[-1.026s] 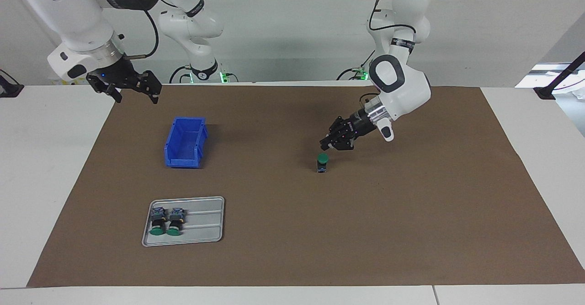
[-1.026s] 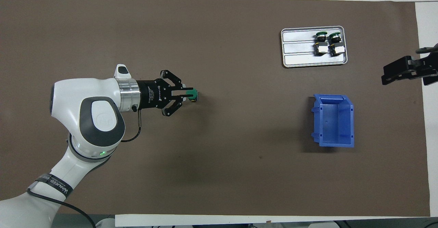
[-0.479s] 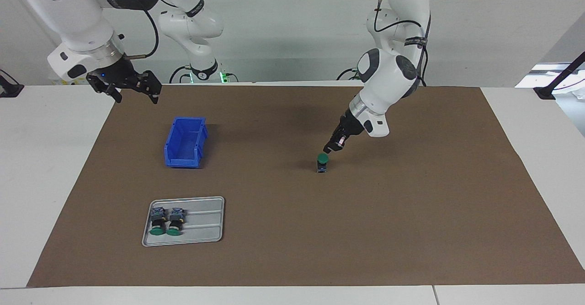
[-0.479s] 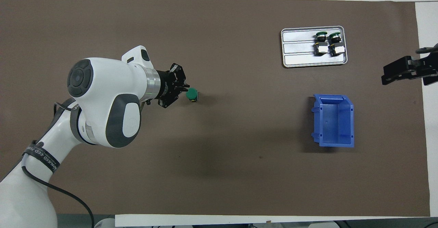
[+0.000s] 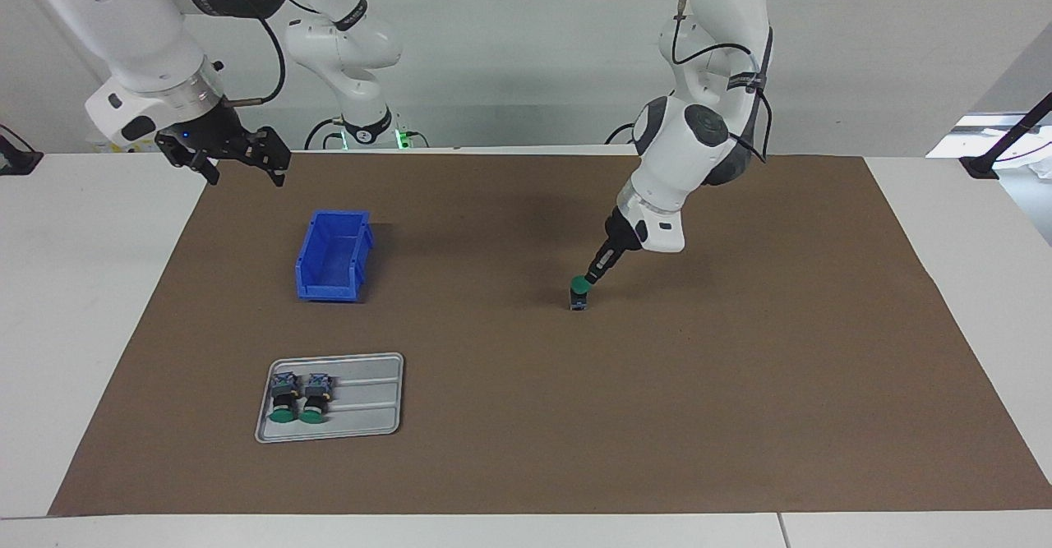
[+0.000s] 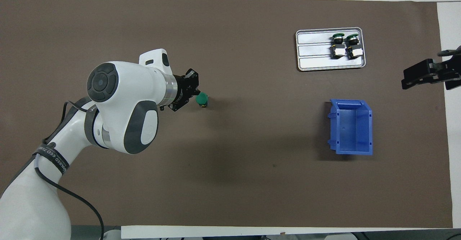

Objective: Place and press button with both arms

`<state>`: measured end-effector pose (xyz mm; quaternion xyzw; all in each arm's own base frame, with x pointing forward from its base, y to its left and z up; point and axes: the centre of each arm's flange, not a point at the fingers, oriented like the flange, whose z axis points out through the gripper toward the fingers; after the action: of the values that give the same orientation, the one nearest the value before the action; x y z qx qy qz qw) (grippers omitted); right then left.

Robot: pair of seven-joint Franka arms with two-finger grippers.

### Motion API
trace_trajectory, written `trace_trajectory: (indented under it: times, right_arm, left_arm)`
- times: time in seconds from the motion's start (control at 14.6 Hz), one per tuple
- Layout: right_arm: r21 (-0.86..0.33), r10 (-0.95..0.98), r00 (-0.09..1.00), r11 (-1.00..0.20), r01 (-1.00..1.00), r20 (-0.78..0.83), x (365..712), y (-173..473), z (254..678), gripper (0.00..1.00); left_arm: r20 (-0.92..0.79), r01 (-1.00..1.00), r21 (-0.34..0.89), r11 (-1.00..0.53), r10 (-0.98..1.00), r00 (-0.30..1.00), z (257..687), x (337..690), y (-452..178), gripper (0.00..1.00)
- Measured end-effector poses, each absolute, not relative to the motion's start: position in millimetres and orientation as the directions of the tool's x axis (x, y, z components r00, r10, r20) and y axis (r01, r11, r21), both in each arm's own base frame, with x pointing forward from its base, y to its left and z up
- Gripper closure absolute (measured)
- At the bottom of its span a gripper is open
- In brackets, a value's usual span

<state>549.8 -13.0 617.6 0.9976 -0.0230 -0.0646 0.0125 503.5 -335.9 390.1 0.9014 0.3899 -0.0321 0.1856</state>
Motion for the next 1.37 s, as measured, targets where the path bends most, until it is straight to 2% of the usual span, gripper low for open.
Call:
trace_trajectory:
  times: [0.68,1.37]
  right_arm:
    - [0.028,-0.044,0.991,-0.999,-0.041,-0.128,550,-11,618,0.00]
    - [0.028,-0.044,0.991,-0.999,-0.041,-0.128,550,-11,618,0.00]
  left_arm:
    - [-0.182,0.681,0.283,-0.676,0.659,0.730,364,510,-341,0.95]
    - [-0.166,0.647,0.295,-0.703,0.629,0.759,361,505,-346,0.95]
